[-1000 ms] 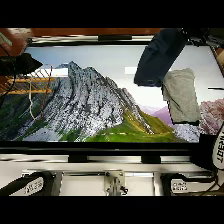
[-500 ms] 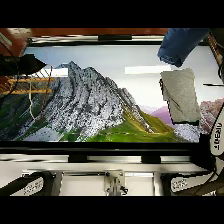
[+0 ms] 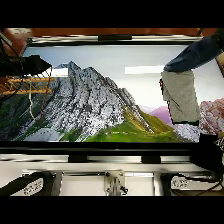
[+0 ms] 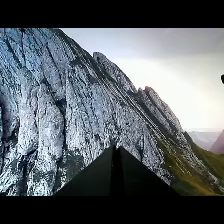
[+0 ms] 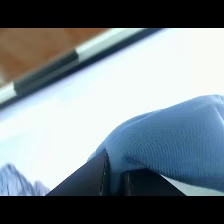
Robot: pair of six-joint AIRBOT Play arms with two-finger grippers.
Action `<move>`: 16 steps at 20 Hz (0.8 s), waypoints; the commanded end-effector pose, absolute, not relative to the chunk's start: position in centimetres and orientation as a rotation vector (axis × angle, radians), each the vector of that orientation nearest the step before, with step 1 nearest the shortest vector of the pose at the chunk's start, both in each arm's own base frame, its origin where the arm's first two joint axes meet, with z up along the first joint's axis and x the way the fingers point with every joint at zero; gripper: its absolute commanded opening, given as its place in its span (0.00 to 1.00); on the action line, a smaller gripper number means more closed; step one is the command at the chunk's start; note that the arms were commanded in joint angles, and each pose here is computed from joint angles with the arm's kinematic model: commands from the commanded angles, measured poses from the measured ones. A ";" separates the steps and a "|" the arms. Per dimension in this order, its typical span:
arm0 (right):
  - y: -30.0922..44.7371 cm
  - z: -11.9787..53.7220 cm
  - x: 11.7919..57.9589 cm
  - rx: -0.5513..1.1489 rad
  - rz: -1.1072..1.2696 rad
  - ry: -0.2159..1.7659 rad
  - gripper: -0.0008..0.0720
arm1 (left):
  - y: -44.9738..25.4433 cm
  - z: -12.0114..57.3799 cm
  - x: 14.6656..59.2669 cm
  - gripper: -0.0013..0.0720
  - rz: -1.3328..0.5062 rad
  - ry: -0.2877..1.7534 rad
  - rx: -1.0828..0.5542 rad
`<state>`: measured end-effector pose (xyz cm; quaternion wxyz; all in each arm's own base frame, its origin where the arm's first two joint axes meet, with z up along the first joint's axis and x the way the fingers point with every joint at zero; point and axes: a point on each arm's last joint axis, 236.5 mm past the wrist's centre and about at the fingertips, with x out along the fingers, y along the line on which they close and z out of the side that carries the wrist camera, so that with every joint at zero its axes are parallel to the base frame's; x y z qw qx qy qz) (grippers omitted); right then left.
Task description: Fold the shirts.
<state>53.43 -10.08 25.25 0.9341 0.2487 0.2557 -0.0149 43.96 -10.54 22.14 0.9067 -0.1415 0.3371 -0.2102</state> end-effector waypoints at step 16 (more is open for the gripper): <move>-9.4 4.4 34.7 0.661 -0.375 1.460 0.10 | -10.6 22.2 44.0 0.06 -0.449 0.686 -0.252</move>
